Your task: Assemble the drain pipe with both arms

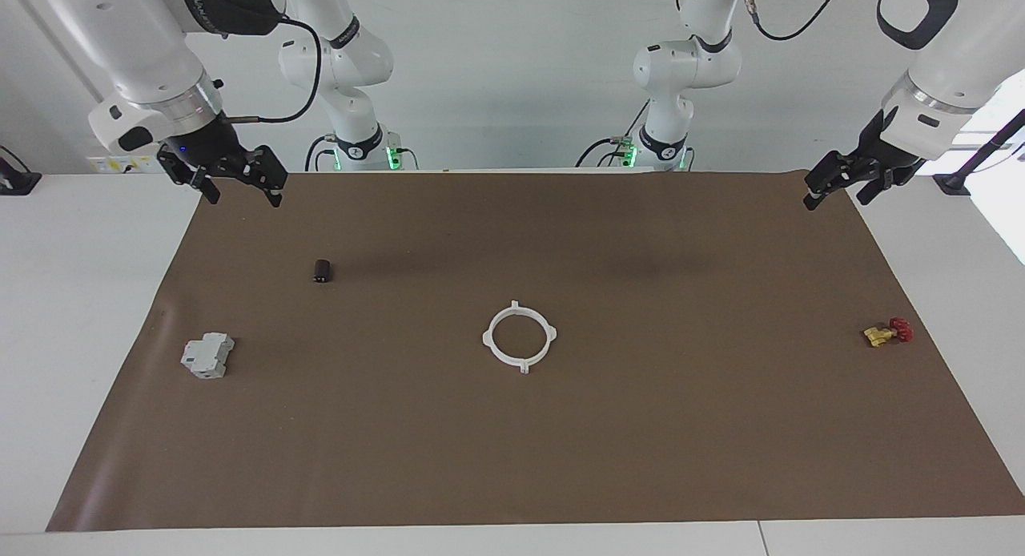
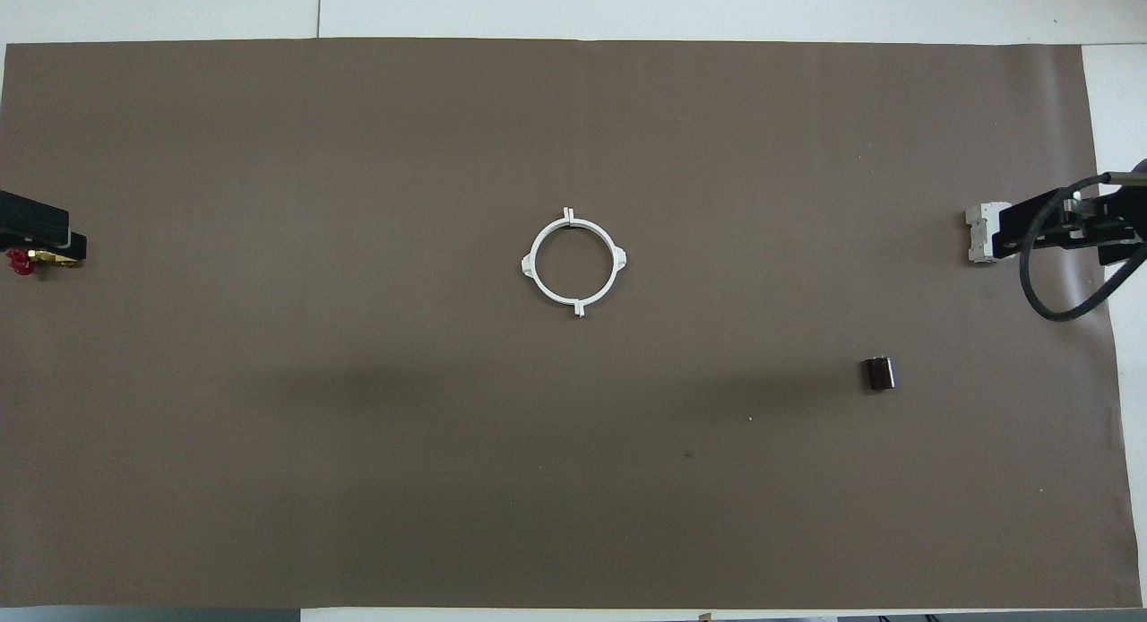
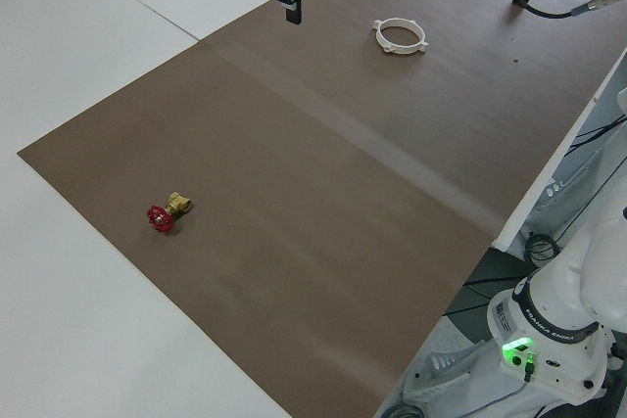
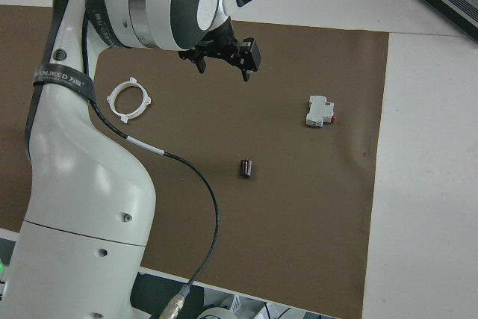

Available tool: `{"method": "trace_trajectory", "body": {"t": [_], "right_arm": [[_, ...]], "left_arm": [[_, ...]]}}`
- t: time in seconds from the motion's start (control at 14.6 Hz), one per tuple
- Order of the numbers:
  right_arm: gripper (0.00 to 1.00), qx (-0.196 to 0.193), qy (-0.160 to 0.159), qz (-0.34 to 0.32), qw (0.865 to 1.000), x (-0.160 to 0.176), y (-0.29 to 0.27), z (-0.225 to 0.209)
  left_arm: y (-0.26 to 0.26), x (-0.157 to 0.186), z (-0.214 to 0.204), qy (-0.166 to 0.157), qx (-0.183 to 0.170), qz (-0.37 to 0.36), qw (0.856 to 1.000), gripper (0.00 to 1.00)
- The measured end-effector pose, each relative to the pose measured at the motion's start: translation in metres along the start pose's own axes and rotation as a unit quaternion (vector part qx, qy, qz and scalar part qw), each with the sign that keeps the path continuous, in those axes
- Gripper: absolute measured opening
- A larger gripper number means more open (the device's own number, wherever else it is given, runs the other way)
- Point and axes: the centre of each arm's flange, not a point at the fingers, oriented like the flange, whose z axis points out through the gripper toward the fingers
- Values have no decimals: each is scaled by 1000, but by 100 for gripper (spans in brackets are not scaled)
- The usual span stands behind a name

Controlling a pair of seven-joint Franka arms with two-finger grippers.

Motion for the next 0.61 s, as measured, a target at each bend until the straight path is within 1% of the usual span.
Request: {"method": "trace_trajectory", "body": {"t": [0.2,0.41,0.61], "right_arm": [[100,0,0,0,1000,0,0,0],[100,0,0,0,1000,0,0,0],[100,0,0,0,1000,0,0,0]], "left_arm": [[2,-2,0,-2,1,2,1000,100],[1,-4,-1,-2,17,5,1000,100],[2,-3,-2,3,24,10,1000,100]]}}
